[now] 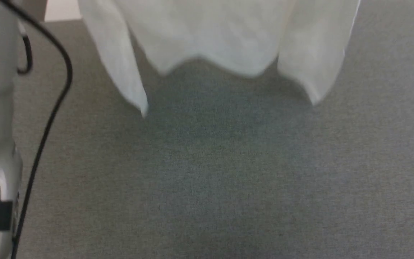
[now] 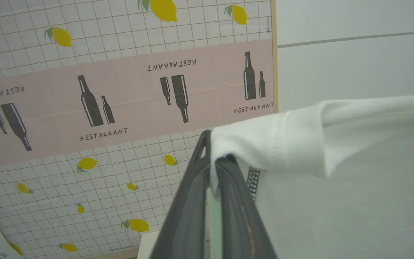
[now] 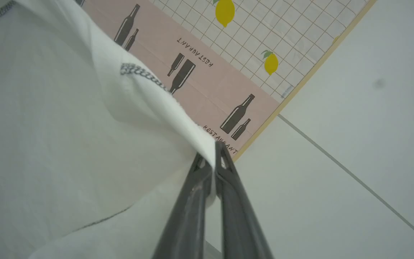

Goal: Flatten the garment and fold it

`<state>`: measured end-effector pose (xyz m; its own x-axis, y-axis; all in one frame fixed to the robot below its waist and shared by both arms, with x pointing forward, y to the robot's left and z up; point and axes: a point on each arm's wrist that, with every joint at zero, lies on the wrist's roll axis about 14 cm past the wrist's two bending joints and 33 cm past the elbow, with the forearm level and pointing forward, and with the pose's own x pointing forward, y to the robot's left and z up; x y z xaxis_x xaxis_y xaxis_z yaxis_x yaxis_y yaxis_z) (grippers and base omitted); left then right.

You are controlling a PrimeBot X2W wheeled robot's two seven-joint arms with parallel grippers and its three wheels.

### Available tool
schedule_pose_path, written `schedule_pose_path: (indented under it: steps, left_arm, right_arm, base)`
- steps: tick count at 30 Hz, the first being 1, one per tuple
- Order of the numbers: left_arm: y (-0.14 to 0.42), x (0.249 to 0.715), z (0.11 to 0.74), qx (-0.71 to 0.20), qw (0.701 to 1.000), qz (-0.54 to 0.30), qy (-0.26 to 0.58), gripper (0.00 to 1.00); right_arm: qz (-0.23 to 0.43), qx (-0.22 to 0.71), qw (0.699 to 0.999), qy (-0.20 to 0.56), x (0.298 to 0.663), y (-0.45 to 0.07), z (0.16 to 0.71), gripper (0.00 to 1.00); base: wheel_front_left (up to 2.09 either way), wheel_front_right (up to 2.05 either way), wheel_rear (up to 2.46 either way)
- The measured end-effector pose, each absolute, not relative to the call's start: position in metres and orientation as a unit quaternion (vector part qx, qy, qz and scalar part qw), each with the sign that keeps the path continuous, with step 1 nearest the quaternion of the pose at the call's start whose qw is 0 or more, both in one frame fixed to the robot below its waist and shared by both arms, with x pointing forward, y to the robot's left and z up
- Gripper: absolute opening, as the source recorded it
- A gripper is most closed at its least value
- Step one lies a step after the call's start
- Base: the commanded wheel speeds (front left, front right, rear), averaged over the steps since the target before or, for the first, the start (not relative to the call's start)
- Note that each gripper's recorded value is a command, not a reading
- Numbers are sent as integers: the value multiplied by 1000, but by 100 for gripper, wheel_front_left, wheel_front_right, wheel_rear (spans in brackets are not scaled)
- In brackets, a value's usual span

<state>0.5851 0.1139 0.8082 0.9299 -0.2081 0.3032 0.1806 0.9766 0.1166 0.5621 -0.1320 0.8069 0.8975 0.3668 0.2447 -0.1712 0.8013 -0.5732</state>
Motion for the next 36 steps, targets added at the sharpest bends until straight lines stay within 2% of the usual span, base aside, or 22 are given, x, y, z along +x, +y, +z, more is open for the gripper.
schedule_pose_path:
  steps: [6, 11, 16, 21, 28, 36]
  left_arm:
    - [121, 636, 807, 41, 977, -57, -203, 0]
    - [123, 669, 777, 48, 974, -36, -219, 0]
    - [128, 695, 726, 78, 972, -30, -218, 0]
    - [136, 711, 659, 100, 978, -45, -175, 0]
    - [134, 693, 598, 95, 982, -85, -137, 0]
    - [120, 614, 565, 99, 981, -135, -102, 0]
  right_arm:
    - [115, -324, 920, -189, 623, -134, 802, 0]
    - [107, -362, 909, -180, 668, -135, 769, 0]
    - [124, -383, 903, -148, 706, -134, 706, 0]
    - [162, -382, 902, -119, 727, -125, 642, 0]
    - [217, -346, 907, -98, 718, -117, 585, 0]
    - [264, -299, 915, -66, 650, -128, 562, 0]
  base:
    - [0, 0, 0]
    - [0, 0, 0]
    - [0, 0, 0]
    - [0, 0, 0]
    - [0, 0, 0]
    - [0, 0, 0]
